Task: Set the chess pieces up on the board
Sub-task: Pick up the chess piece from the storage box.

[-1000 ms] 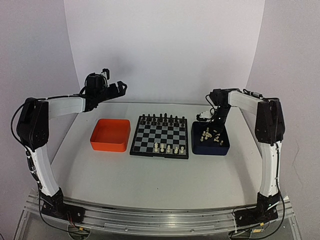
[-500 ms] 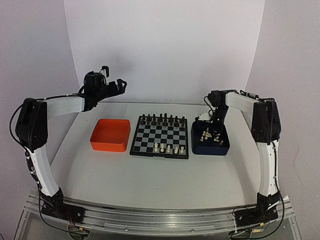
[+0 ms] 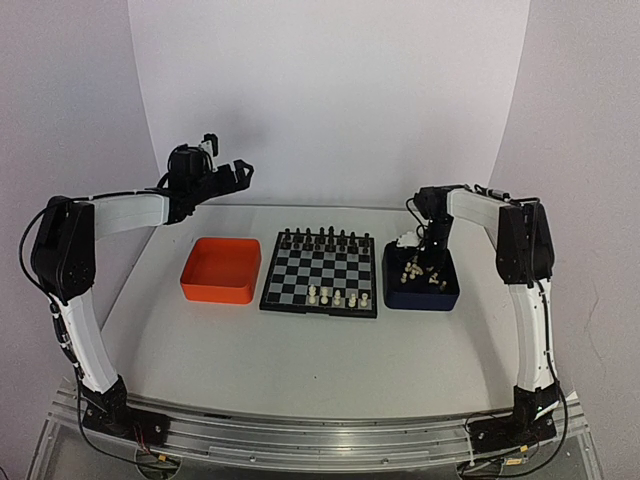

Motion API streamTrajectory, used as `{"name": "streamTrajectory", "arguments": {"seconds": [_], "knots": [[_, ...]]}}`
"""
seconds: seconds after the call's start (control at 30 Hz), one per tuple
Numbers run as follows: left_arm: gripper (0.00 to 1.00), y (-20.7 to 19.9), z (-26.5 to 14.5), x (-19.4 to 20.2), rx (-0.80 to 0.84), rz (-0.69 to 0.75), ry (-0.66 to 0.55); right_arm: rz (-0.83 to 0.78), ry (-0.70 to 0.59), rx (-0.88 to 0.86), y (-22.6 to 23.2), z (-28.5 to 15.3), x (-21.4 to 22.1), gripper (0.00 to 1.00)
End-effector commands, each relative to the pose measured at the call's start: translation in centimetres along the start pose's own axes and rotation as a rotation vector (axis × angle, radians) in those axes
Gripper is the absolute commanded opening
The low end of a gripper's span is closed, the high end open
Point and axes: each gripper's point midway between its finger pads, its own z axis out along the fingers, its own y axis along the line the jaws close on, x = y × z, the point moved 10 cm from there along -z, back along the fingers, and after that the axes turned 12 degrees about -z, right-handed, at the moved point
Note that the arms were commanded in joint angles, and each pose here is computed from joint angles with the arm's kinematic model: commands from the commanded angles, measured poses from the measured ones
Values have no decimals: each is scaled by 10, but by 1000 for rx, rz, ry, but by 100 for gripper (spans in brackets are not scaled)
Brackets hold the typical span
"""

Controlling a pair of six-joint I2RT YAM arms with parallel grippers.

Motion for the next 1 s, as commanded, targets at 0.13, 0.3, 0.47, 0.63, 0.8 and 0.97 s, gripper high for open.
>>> {"name": "streamTrajectory", "arguments": {"seconds": [0.13, 0.3, 0.47, 0.63, 0.8, 0.97], "knots": [[100, -14, -13, -20, 51, -4, -59, -25, 14, 6, -8, 4, 2, 36], [100, -14, -12, -19, 42, -7, -52, -29, 12, 0, -8, 7, 2, 27], [100, -15, -13, -20, 36, -7, -51, -36, 28, -5, -7, 13, 2, 25], [100, -14, -13, -19, 32, -8, -47, -30, 25, -3, -7, 11, 3, 19], [100, -14, -14, -20, 37, -7, -48, -39, 49, -1, -5, 10, 6, 22], [100, -14, -13, -20, 41, -6, -45, -39, 60, 10, -5, 7, 7, 22]]}}
